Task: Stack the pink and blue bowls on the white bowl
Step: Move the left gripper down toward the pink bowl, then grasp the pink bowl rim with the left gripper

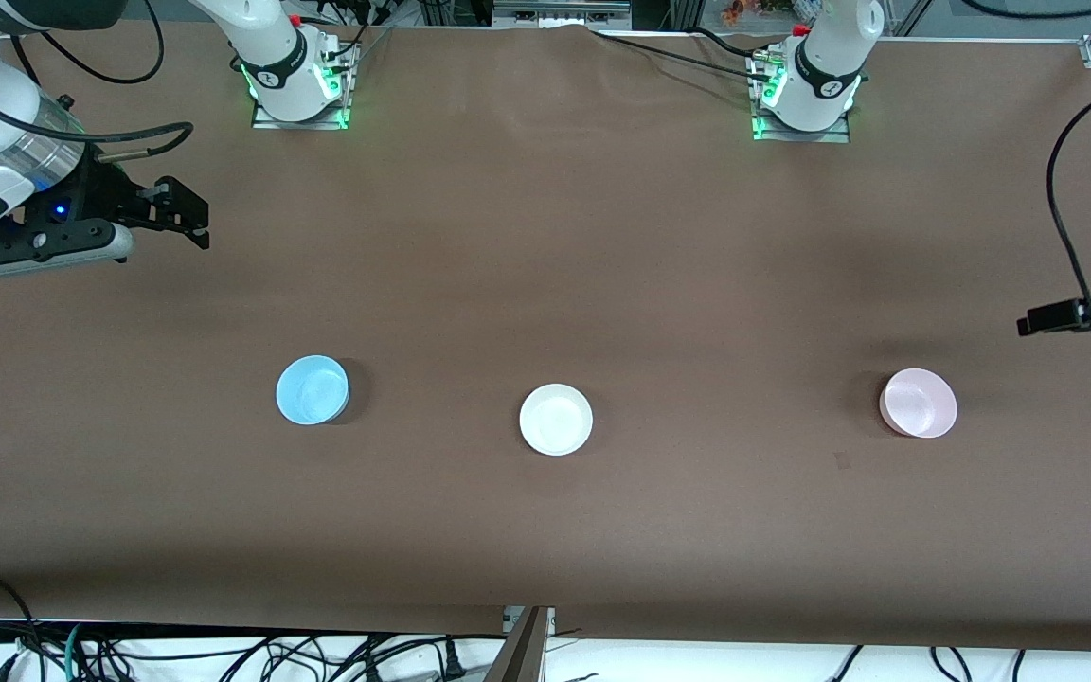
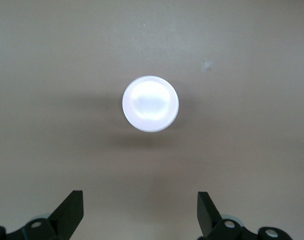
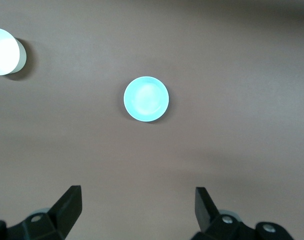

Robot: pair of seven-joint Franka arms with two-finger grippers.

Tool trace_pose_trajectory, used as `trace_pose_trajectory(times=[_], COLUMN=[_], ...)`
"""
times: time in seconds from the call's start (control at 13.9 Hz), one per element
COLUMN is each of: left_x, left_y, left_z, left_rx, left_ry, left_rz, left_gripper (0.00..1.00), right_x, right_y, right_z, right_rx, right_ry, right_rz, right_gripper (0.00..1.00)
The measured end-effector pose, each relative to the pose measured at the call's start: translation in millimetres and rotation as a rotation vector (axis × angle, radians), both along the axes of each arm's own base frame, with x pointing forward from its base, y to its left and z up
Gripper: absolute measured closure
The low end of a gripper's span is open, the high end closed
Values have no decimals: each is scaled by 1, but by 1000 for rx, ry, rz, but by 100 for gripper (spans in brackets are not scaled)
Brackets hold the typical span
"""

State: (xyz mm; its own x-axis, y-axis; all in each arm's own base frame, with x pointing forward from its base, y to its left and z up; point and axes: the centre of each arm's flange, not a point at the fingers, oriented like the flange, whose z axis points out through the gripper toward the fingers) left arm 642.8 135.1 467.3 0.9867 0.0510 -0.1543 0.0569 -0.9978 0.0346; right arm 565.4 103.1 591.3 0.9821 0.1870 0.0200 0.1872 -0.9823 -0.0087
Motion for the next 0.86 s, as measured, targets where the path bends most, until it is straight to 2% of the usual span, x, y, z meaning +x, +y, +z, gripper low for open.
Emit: trace_pose_trajectory(times=[0.22,0.5,0.65,0.86], left_x=[15,30,30,35], left_y=[22,40,50,54], left_z=[-68,-147,-177,-200], left_rx=[-19,-92,-137,-133], left_ry=[-32,-80,-81,-109], left_rz=[-29,-27,-14,-9], left_gripper=[0,0,0,0], right_x=[3,5,7,9], right_y=[3,5,6,8], right_z=[-5,-10,-12,-17], right_rx=[-1,-1,-1,-2], right_ry=[8,14,14,22], right_rz=[5,8,9,11], right_gripper=[0,0,0,0])
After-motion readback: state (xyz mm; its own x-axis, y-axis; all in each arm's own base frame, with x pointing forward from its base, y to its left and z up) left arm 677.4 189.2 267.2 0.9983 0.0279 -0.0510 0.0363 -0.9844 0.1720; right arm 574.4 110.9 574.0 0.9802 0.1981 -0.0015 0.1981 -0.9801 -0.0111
